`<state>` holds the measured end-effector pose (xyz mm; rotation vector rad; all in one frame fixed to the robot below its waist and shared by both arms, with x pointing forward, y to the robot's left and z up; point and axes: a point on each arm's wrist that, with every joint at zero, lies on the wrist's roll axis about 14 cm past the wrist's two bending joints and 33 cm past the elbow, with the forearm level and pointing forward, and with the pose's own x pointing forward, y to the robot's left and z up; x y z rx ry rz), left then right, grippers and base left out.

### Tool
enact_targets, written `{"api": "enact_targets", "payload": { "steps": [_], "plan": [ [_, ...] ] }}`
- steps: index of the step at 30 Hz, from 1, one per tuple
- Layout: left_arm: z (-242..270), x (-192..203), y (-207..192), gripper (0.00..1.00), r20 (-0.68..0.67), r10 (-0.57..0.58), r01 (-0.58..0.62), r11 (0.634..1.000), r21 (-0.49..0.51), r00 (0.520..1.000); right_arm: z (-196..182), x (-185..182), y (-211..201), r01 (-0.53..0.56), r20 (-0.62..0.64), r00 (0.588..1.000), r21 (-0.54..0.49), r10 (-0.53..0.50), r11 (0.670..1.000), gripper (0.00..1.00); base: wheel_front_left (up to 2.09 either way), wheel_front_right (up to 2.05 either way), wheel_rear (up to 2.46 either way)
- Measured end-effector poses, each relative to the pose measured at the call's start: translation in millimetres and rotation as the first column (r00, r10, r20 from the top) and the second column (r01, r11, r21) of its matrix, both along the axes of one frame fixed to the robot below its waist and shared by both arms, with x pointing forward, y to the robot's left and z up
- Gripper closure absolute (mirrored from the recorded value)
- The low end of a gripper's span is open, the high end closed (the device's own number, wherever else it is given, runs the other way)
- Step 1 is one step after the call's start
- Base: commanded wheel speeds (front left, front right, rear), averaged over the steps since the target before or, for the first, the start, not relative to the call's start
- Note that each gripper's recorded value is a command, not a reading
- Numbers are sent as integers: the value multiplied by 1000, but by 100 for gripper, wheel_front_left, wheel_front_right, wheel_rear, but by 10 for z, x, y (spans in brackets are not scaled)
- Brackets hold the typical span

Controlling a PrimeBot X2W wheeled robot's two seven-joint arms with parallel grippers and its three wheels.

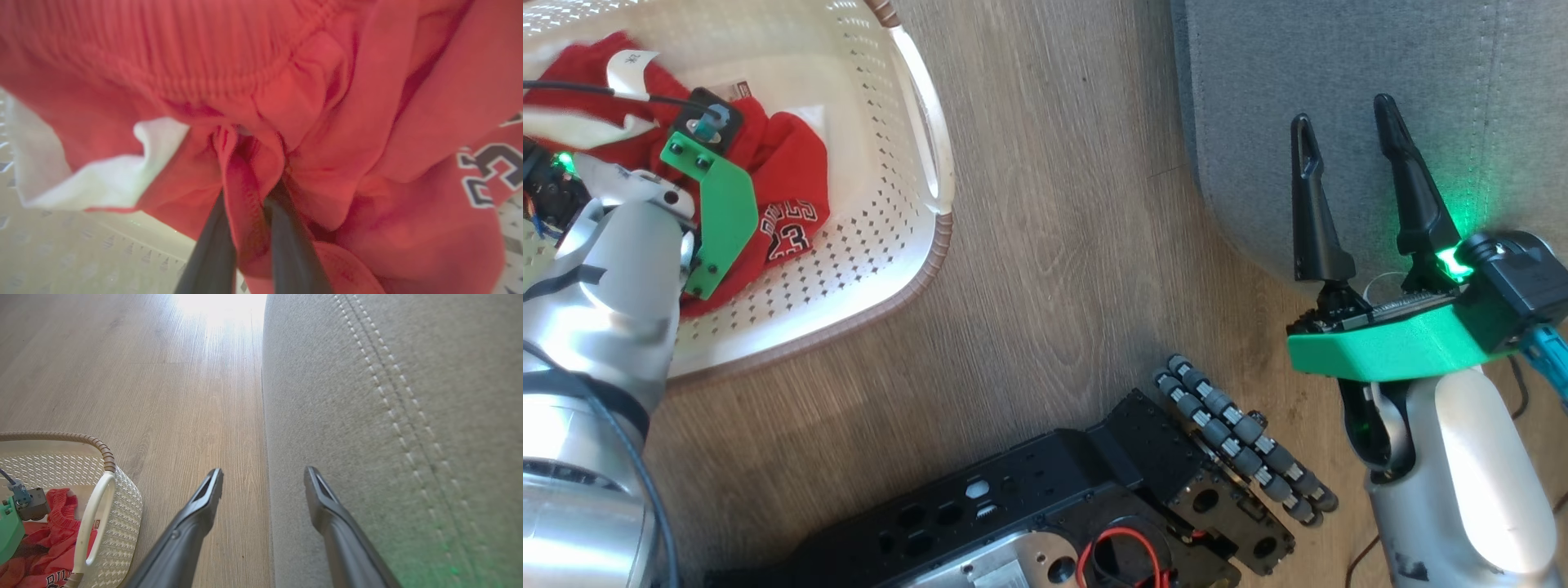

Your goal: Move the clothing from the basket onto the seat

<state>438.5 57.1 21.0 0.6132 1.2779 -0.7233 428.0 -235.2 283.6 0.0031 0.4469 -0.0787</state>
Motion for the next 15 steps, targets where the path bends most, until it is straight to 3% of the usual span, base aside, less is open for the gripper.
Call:
{"api": "enact_targets", "payload": {
  "steps": [4,9,15],
  "plan": [
    [20,32,-10,100,-7,95,-95,995,-34,995,12,11,5,-4,3,1000,-2,4,1000,0,0,0,0],
    [118,150,-50,100,29,134,-131,989,-74,991,132,119,29,-19,45,999,-1,19,1000,0,0,0,0],
    [413,406,-218,100,113,225,-200,959,-201,968,394,286,-12,-21,124,992,-13,23,1000,0,0,0,0]
  ]
}}
